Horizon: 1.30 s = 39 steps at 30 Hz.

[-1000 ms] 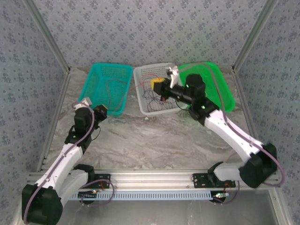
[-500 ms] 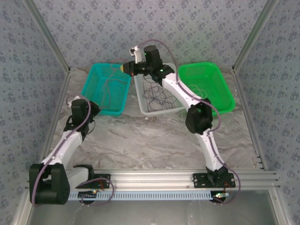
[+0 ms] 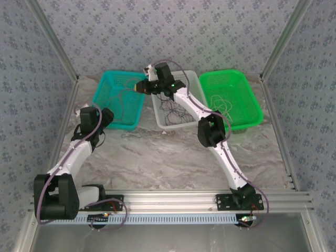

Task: Untangle the cables

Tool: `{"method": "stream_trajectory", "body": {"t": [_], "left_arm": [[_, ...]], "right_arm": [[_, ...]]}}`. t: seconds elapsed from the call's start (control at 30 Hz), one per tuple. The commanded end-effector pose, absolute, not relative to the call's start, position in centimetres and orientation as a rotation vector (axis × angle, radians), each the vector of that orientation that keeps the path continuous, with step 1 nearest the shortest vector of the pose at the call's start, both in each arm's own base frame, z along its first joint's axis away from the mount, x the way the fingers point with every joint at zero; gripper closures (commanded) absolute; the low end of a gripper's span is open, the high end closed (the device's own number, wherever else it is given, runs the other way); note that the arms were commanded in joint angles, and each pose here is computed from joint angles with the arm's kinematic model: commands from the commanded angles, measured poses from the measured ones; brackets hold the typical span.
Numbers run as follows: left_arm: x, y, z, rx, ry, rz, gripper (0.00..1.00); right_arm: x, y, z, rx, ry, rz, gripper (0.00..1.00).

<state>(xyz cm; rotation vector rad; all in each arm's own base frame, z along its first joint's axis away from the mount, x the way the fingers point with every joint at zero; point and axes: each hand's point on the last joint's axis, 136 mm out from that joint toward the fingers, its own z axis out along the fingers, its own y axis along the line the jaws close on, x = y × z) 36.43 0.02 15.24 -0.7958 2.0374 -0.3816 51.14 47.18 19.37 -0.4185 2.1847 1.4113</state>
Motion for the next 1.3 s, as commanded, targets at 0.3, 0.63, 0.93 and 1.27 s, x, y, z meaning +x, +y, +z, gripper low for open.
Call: {"method": "stream_trajectory", "body": {"t": [0.3,0.63,0.93,1.27], "left_arm": [[34.5,0.8,18.1,-0.763,1.994,-0.34,0.18],[32.3,1.1,20.7,-0.622,1.966,-0.258,0.01],[30.6,3.9,18.4,-0.548,1.992,0.022,0.01],[31.5,4.3,14.6,-0.38,1.951,0.147,0.01]], "right_arm": [[51.7,47.8,21.4,-0.342,2.153,1.449,0.36],[46.9,46.4,30.7,-0.634,1.999,1.357,0.0],[40.4,26.9,28.5,-0.585,1.898,0.459,0.0],[36.0,1.5,16.5,-0.076,1.901,-0.069,0.0]]}}
